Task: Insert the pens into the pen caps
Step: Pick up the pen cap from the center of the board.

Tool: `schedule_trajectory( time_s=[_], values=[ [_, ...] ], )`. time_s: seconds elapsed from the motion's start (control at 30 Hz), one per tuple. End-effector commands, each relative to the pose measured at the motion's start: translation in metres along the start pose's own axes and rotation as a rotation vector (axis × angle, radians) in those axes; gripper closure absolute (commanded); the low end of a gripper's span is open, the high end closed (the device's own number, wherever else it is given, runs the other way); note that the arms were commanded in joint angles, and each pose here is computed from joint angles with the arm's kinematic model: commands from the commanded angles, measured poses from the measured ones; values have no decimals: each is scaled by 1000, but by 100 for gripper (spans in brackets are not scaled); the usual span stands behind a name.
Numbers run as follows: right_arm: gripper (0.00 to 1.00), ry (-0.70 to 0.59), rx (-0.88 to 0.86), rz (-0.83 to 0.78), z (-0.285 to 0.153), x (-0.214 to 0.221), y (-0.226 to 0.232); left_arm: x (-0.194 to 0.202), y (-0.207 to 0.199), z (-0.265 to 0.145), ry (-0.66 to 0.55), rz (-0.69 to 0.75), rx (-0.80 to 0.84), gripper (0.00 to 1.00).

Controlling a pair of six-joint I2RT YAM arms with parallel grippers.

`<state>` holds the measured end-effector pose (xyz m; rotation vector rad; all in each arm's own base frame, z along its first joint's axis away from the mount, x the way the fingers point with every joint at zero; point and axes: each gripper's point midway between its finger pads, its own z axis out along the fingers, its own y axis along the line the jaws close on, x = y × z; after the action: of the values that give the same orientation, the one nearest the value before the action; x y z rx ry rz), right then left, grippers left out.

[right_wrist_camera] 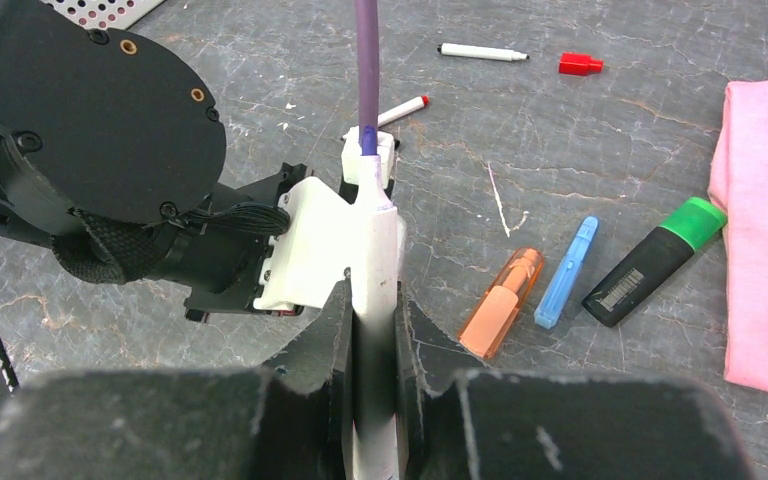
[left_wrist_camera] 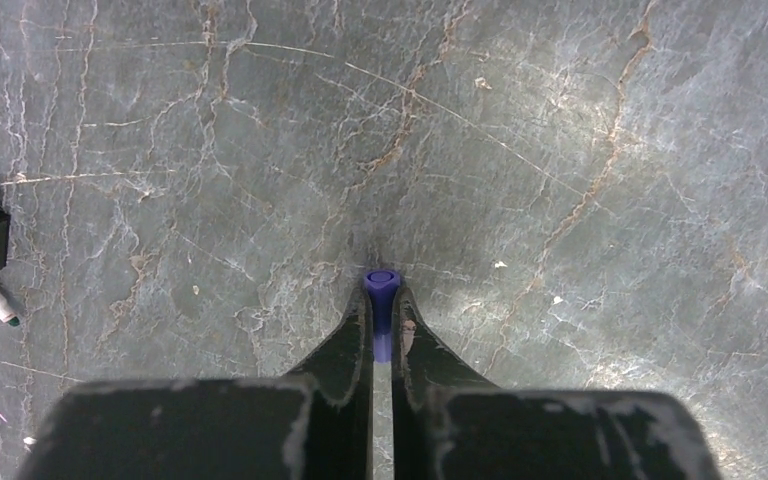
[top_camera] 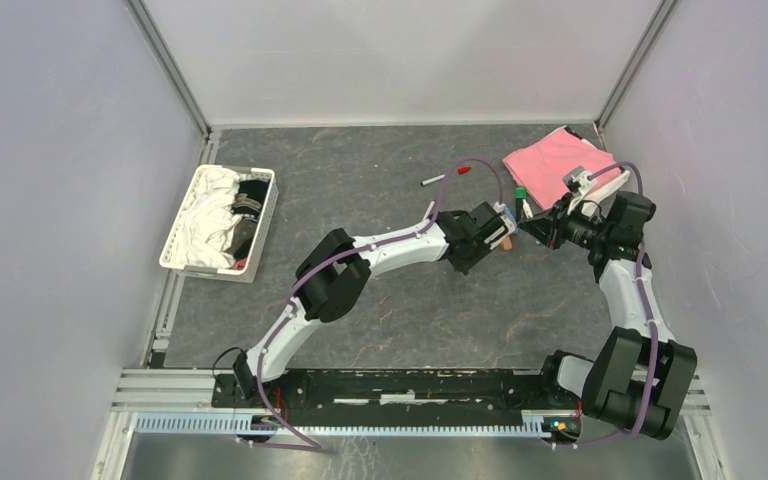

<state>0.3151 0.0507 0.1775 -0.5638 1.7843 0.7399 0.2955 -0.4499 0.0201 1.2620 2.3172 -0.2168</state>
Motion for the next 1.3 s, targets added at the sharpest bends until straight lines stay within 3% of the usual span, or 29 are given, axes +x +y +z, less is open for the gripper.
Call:
schedule_trajectory(
  time_s=[0.0,0.13,0.27,0.47,0.73,0.93,1.07,1.27],
  values=[
    [100,-26,-16,-48,-1,-17,0,38,3,5,105,32,-23,98],
    [100,-25,-11,-50,-1,-16,-1,23,13,-13,0,-31,-67,98],
    [100,-25,-14,-45,-1,-14,-1,-6,27,-52,-200,-167,-63,98],
    [100,-75,-73,-1,7,-12,13,-28,55,-113,-525,-447,-1,98],
    [100,-61,-244,25,50,5,74,-31,96,-184,-902,-850,31,98],
    [100,-69,-385,141,72,15,133,-18,118,-214,-1063,-1131,11,98],
    [100,-37,-398,234,80,19,147,-21,116,-228,-1161,-1166,95,98],
    [100,-15,-415,234,84,22,164,-29,105,-232,-1215,-1173,184,98]
  ],
)
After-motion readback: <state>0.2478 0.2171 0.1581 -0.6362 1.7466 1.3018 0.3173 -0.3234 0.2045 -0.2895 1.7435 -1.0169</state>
